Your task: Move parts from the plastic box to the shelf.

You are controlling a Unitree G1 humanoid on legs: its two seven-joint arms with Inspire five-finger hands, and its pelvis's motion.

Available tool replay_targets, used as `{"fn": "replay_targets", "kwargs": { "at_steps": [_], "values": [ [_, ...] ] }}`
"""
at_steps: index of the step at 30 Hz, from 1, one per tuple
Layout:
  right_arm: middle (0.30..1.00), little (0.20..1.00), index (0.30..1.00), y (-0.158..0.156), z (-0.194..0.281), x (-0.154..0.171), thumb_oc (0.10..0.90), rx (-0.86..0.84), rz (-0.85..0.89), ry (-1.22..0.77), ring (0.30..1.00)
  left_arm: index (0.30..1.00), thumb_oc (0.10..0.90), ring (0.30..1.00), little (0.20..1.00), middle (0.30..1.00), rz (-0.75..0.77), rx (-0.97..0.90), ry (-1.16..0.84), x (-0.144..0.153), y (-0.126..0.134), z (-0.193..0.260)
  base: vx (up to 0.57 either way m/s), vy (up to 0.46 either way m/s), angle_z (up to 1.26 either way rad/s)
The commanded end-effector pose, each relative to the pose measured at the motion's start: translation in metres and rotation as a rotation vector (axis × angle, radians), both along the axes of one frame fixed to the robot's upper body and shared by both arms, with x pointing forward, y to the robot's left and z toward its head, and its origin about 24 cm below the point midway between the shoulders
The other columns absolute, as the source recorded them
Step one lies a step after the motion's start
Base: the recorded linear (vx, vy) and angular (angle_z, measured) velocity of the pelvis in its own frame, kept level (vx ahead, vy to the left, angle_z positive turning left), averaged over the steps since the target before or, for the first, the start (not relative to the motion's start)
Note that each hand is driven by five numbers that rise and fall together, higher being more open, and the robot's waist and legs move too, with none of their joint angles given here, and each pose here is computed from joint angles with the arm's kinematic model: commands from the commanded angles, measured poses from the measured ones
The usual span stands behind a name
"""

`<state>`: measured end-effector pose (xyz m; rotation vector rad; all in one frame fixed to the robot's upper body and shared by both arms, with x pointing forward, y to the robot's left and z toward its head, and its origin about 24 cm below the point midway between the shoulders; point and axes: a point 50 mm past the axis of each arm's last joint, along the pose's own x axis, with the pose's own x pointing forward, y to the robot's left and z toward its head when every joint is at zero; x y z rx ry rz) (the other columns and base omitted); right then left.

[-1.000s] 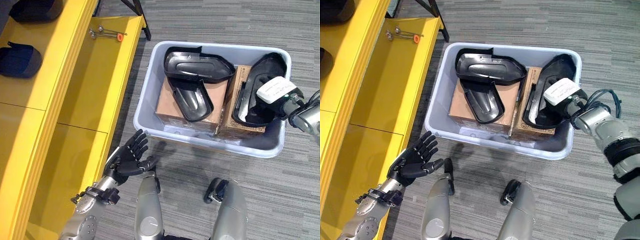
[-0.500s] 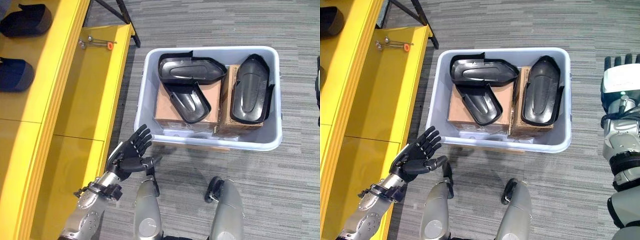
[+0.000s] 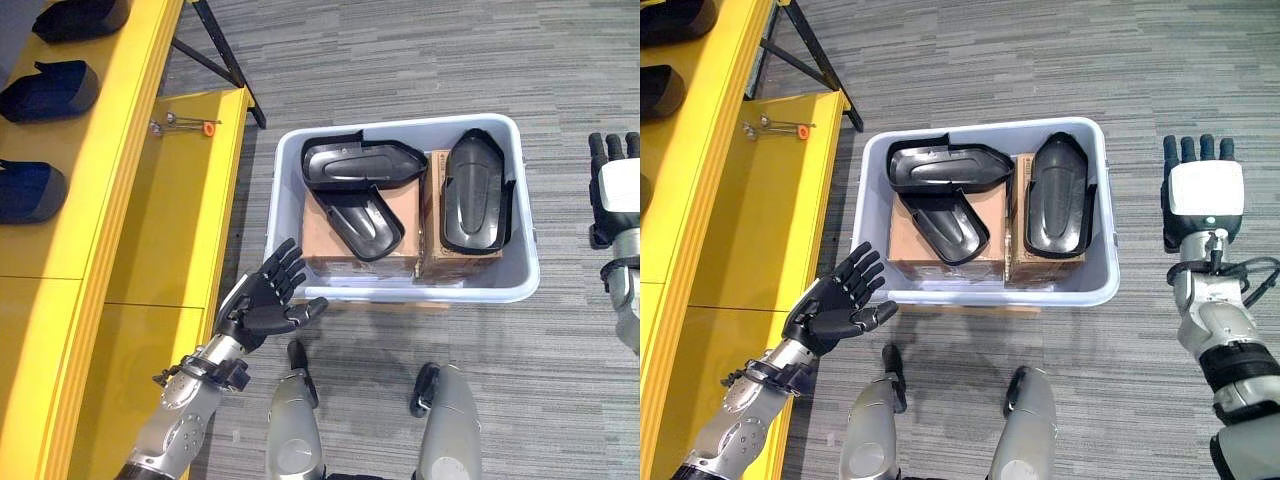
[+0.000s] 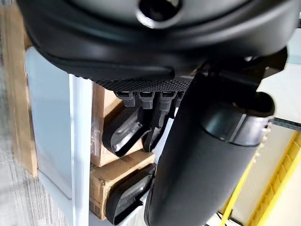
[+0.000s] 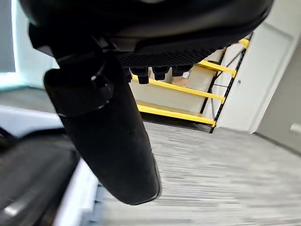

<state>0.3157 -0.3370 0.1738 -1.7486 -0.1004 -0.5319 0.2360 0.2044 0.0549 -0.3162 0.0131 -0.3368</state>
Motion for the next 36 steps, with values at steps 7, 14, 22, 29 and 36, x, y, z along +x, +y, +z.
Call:
{"fn": "replay_targets", "kwargs": {
  "at_steps": [7, 14, 22, 29, 36],
  "values": [
    [1.000, 1.000, 1.000, 0.085, 0.037, -0.008, 0.900, 0.331, 0.420, -0.357, 1.000, 1.000, 0.900, 1.000, 1.000, 1.000, 0.102, -0.082, -0.179, 0.001, 0.000, 0.037, 0.02, 0.085, -0.08],
    [1.000, 1.000, 1.000, 0.138, 0.025, -0.007, 0.900, 0.447, 0.623, -0.230, 1.000, 1.000, 0.900, 1.000, 1.000, 1.000, 0.157, -0.092, -0.210, 0.005, 0.000, 0.045, 0.00, 0.056, -0.05],
    [1.000, 1.000, 1.000, 0.163, 0.027, 0.007, 0.900, 0.403, 0.634, -0.194, 1.000, 1.000, 0.900, 1.000, 1.000, 1.000, 0.112, -0.071, -0.195, 0.011, -0.011, 0.045, 0.00, -0.002, 0.01],
    [1.000, 1.000, 1.000, 0.154, 0.031, 0.033, 0.900, 0.191, 0.471, -0.186, 1.000, 1.000, 0.900, 1.000, 1.000, 1.000, 0.054, -0.028, -0.214, 0.016, -0.017, 0.048, -0.01, -0.023, 0.11],
    [1.000, 1.000, 1.000, 0.124, 0.036, 0.049, 0.900, 0.107, 0.327, -0.168, 1.000, 1.000, 0.900, 1.000, 1.000, 1.000, 0.022, 0.026, -0.206, 0.019, -0.018, 0.046, -0.01, -0.002, 0.07]
  ]
}}
